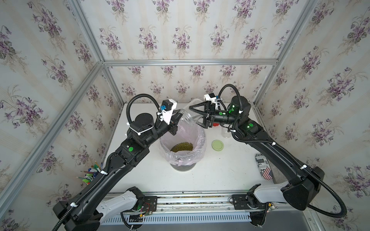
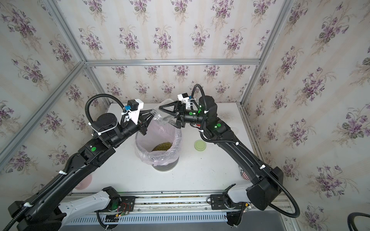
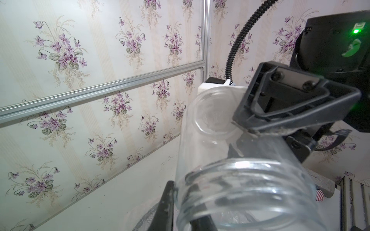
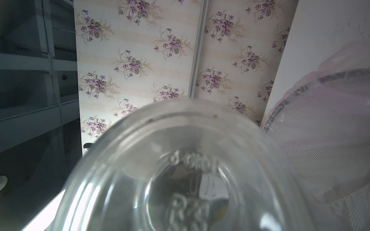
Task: Empty moldy mung beans from jars
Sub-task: Place the jar at the center of the board.
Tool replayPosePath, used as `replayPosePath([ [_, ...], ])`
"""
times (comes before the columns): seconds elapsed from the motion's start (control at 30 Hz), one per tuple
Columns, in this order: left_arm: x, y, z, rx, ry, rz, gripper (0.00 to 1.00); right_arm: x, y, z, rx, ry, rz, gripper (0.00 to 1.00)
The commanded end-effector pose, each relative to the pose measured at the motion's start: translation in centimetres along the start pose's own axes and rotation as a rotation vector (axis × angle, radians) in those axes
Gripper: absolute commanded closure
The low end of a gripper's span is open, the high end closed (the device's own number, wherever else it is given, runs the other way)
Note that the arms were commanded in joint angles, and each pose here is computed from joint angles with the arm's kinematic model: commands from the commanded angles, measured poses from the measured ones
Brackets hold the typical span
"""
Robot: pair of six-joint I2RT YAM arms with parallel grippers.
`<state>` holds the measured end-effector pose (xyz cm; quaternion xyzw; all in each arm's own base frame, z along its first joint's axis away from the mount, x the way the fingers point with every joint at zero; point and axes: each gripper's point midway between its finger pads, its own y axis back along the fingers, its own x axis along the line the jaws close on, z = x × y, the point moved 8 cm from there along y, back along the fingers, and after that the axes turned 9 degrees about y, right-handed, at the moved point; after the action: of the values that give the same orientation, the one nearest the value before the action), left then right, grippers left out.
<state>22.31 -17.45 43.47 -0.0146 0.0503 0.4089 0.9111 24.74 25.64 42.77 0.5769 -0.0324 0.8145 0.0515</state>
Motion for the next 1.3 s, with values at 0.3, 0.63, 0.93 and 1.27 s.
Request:
replayPosePath([
  [0.3, -1.9, 1.2, 1.6, -0.067, 0.002, -0.167, 1.00, 0.0, -1.0, 1.6, -0.054, 0.030, 0.024, 0.51],
  [0.63, -1.6, 1.3, 1.7, -0.074, -0.009, -0.134, 1.00, -0.4, -0.9, 1.6, -0.065, 0.017, 0.000, 0.27],
  [0.93, -1.4, 1.3, 1.8, -0.073, -0.012, -0.113, 1.00, -0.9, -1.0, 1.7, -0.063, -0.010, -0.030, 0.00],
  [1.27, -0.6, 1.4, 1.9, -0.059, -0.048, -0.011, 1.00, -1.4, -0.1, 1.6, -0.080, -0.014, -0.060, 0.00],
])
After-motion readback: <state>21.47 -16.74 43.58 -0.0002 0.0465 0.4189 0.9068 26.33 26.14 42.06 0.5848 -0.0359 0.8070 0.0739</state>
